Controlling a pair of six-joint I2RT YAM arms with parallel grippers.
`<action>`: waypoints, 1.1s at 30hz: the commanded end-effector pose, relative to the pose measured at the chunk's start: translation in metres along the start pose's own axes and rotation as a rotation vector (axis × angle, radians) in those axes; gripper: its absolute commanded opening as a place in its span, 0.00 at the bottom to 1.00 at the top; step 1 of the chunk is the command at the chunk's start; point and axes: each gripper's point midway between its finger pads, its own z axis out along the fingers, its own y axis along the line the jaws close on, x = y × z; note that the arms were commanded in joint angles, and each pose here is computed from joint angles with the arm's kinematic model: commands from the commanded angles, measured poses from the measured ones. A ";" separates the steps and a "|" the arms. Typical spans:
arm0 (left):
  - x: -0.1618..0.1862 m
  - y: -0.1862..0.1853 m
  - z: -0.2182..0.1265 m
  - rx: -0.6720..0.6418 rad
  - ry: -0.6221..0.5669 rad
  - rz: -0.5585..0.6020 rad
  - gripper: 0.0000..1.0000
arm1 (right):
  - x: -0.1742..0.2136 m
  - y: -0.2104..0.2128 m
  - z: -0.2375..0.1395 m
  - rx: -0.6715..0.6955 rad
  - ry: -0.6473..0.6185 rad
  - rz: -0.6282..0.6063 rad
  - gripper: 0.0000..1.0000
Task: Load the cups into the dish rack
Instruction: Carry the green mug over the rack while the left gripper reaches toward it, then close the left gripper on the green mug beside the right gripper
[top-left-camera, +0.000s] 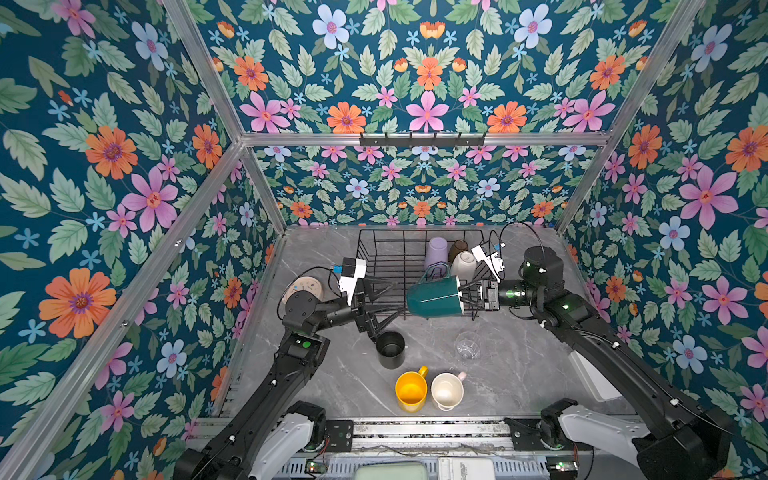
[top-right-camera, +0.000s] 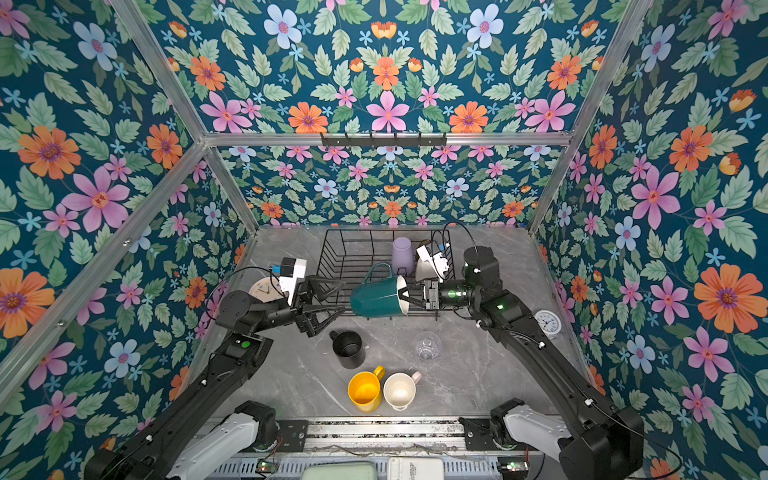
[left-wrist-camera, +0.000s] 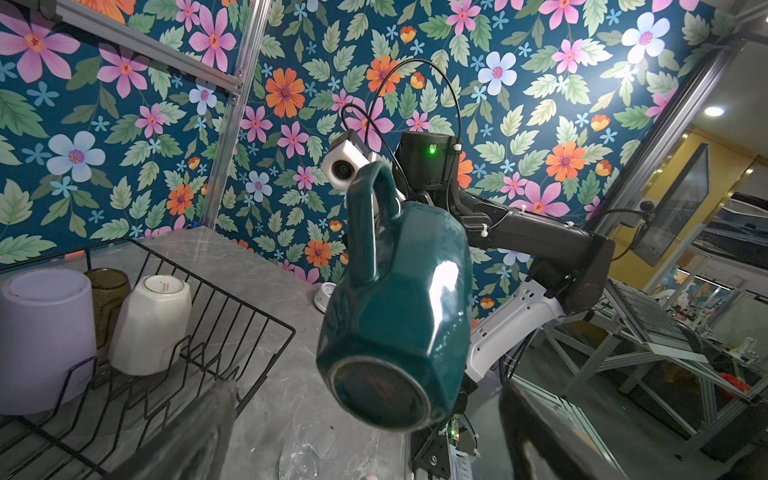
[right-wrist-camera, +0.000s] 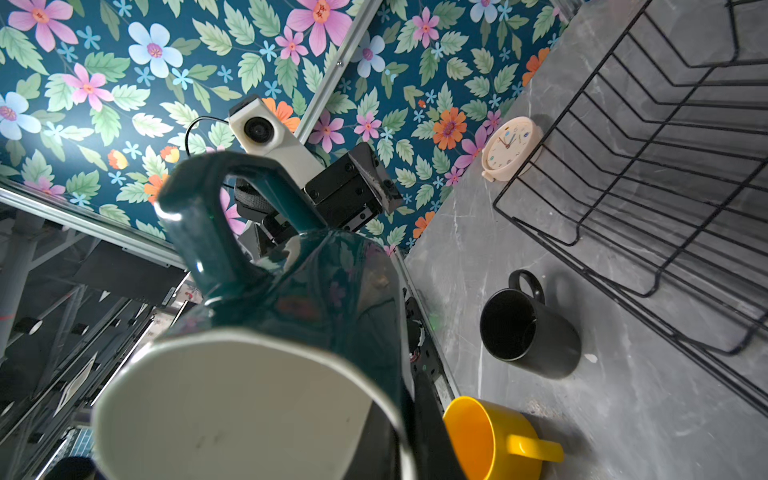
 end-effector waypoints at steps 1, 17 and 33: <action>-0.003 -0.010 0.000 0.042 -0.002 0.036 1.00 | -0.009 0.020 0.003 -0.061 -0.015 -0.086 0.00; -0.005 -0.021 -0.003 0.083 -0.006 0.053 1.00 | -0.013 0.029 0.027 -0.106 0.001 -0.088 0.00; -0.005 -0.033 -0.006 0.125 -0.016 0.075 1.00 | -0.019 0.024 0.057 -0.129 -0.009 -0.043 0.00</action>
